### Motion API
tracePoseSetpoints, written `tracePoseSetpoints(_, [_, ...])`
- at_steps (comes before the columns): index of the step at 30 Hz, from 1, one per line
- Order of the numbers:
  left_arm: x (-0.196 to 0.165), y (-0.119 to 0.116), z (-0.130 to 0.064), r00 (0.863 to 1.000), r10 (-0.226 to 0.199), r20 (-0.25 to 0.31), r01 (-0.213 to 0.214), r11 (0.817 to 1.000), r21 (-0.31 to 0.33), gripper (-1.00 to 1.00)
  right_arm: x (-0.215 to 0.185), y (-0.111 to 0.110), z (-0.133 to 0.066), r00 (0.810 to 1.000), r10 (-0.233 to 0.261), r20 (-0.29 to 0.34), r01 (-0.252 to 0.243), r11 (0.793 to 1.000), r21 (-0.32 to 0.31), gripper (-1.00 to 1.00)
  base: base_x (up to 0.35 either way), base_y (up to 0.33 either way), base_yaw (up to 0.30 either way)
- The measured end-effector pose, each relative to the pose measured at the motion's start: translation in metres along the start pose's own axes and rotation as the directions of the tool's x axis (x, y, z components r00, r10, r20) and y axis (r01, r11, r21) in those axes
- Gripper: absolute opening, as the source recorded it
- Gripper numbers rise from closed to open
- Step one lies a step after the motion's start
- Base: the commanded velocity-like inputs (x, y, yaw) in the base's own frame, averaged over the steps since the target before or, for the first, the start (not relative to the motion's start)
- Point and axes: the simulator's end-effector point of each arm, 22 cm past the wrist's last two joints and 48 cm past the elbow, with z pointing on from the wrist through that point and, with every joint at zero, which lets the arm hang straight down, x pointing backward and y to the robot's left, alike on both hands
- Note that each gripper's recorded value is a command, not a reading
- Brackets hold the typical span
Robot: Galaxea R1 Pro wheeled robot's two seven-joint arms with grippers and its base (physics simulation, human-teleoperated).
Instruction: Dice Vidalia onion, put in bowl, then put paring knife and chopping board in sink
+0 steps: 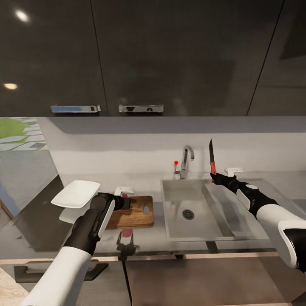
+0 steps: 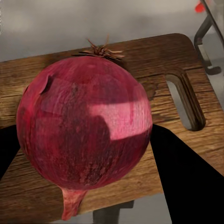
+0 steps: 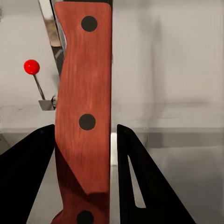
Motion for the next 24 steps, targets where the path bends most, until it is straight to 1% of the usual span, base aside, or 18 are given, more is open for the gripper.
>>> tracePoseSetpoints(21, [0.013, -0.001, 0.01, 0.999, -0.002, -0.032, 0.002, 1.0, 0.006, -1.0, 0.01, -0.001, 0.004, 1.0, 0.002, -0.014, -0.002, 1.0, 0.001, -1.0, 0.0, 0.0, 0.063])
tracePoseSetpoints(24, [0.018, -0.002, 0.013, 0.999, -0.002, -0.045, 0.002, 1.0, 0.006, -1.0, 0.011, -0.001, 0.004, 1.0, 0.002, -0.016, -0.002, 1.0, 0.001, -1.0, 0.029, -0.032, 0.063])
